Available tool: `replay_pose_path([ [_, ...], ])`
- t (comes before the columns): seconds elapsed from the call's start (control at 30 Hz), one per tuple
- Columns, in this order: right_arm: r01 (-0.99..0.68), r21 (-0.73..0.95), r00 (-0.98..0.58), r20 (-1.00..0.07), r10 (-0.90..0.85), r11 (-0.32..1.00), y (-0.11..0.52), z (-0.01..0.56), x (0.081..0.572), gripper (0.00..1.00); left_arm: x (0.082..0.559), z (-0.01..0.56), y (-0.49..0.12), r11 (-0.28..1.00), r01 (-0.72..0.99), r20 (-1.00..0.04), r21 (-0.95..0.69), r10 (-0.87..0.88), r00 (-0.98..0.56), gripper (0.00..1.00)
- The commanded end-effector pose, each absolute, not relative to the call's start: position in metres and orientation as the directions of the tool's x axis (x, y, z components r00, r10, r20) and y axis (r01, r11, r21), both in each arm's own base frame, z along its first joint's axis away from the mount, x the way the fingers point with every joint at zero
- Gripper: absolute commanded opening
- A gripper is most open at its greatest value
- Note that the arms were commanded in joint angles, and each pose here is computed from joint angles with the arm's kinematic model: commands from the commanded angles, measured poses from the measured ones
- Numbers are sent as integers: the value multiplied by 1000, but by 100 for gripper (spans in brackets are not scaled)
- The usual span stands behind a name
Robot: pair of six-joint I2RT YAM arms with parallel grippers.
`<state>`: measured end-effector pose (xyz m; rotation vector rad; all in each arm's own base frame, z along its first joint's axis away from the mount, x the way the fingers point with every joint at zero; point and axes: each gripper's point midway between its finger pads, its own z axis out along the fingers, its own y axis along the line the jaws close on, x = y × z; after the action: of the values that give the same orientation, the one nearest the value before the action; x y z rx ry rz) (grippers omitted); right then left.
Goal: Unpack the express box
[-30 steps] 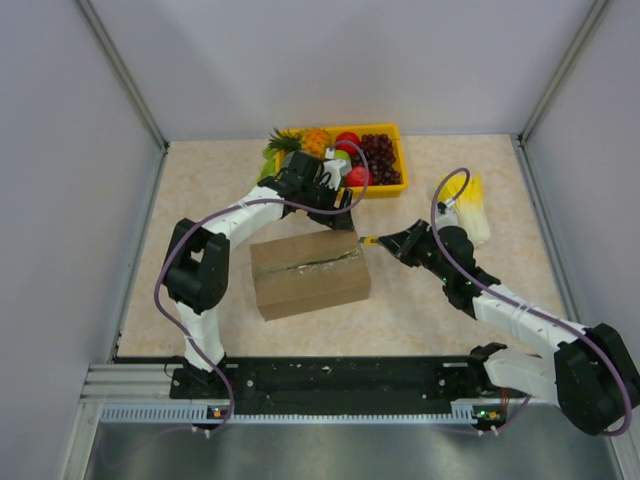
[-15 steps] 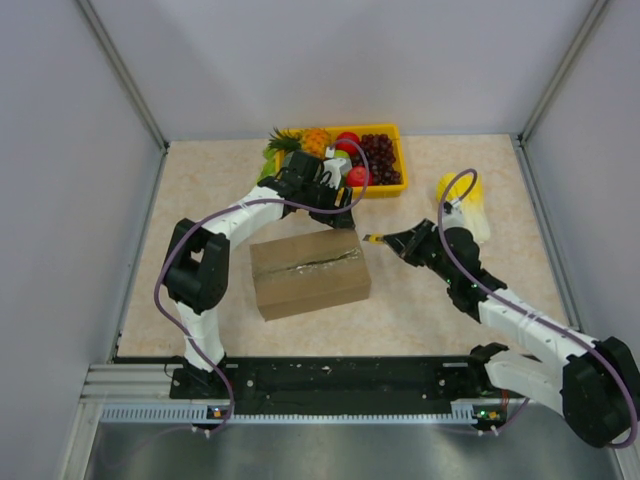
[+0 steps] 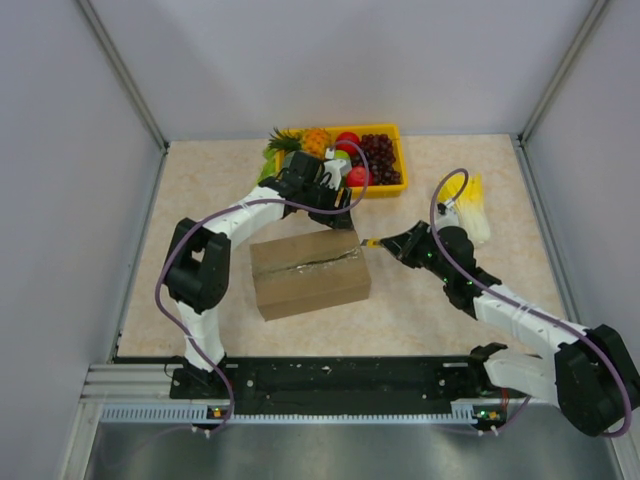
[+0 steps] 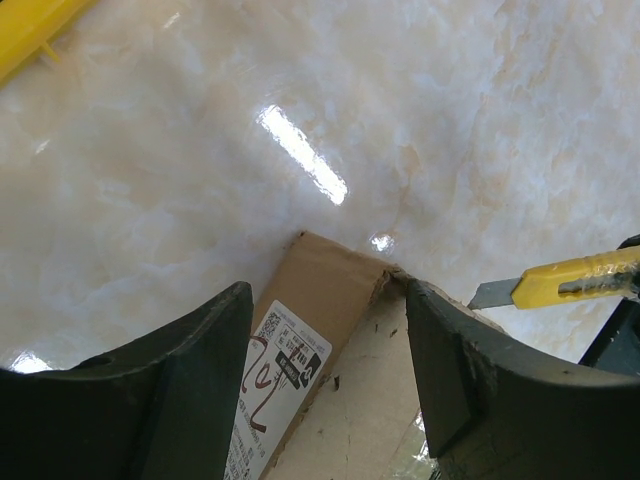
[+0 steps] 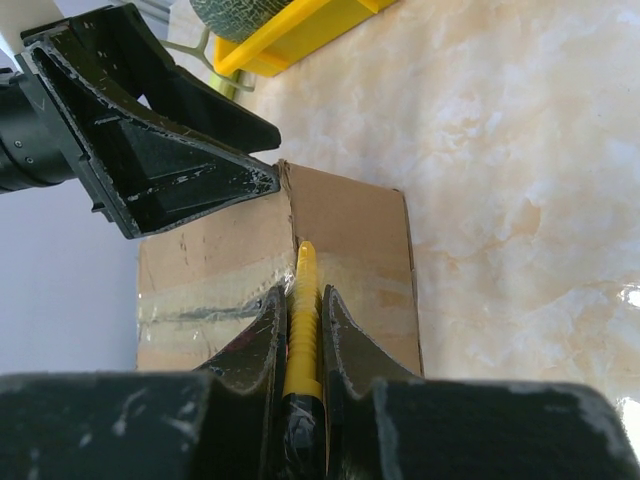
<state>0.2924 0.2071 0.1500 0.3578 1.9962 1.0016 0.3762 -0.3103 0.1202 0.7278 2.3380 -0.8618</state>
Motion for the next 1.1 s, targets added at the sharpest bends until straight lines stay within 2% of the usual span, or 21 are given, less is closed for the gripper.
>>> replay_pose_path([
  [0.0,-174,776,-539,-590,601,606,209,184,304,0,384,130,-316,638,666,-672,-388,299,-678,67],
  [0.3,-154,780,-501,-591,632,607,199,191,308,0,384,138,-320,630,679,-685,-377,304,-662,68],
  [0.53,-178,788,-542,-578,609,590,209,187,307,0,384,134,-321,636,677,-677,-371,314,-666,69],
  [0.8,-205,802,-589,-559,584,561,219,184,301,0,385,114,-313,679,653,-634,-336,350,-690,62],
  [1.07,-211,804,-671,-532,516,555,227,177,284,0,382,85,-297,752,602,-542,-269,399,-740,52],
])
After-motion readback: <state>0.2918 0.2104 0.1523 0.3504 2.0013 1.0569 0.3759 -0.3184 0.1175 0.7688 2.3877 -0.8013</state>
